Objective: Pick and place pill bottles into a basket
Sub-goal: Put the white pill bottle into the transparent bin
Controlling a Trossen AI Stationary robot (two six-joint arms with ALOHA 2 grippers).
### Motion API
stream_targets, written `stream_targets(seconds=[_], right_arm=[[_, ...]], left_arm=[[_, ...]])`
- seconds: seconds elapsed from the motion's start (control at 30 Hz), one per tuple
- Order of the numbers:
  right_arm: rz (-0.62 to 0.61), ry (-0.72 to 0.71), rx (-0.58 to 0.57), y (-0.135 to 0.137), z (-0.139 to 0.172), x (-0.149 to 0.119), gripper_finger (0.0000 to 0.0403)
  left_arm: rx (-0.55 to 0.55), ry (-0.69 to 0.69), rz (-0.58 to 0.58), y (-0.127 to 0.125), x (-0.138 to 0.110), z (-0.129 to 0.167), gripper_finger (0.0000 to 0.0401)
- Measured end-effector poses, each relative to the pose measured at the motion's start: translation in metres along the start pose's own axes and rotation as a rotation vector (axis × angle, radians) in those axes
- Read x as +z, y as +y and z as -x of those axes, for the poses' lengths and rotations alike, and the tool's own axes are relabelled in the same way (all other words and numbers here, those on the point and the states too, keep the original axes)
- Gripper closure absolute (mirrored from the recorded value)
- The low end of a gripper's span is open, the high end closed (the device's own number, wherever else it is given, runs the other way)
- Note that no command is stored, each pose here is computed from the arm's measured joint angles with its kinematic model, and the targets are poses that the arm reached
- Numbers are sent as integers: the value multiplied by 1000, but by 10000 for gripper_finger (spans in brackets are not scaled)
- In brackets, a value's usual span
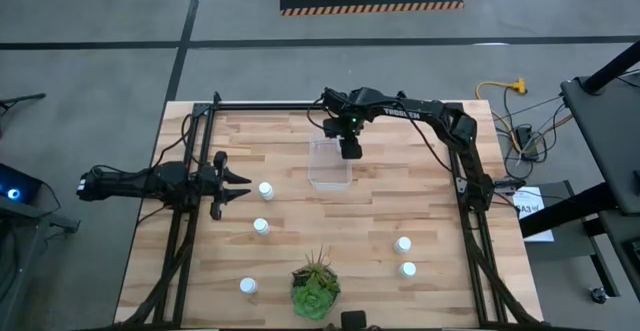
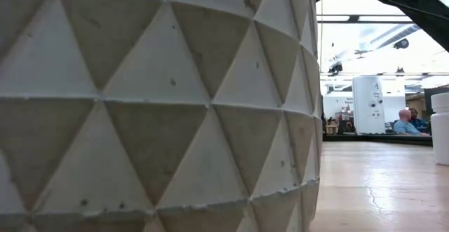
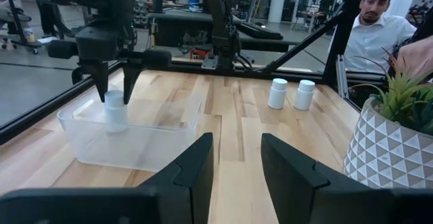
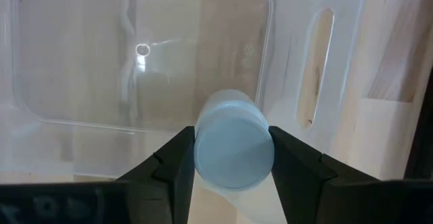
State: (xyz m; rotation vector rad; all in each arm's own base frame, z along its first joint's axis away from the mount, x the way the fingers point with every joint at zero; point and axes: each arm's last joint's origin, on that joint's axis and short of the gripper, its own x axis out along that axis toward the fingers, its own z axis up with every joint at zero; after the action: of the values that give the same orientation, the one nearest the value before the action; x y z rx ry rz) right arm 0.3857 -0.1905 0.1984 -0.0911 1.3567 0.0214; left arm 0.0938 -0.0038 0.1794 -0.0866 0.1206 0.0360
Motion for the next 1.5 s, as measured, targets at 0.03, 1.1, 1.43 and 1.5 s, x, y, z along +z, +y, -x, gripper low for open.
stream_targets(seconds=[0.03, 1.1, 1.43, 1.5], right_arm=[[0, 0, -1, 0, 0, 0, 255], [5, 1, -14, 0, 5, 0, 196], [2, 0, -15, -1, 17, 3, 192], [0, 7, -10, -1, 23, 4, 192]], left_arm=[[0, 0, 0, 0, 0, 0, 294], [0, 0, 0, 0, 0, 0, 294], [0, 0, 0, 0, 0, 0, 294], [0, 0, 0, 0, 0, 0, 294]])
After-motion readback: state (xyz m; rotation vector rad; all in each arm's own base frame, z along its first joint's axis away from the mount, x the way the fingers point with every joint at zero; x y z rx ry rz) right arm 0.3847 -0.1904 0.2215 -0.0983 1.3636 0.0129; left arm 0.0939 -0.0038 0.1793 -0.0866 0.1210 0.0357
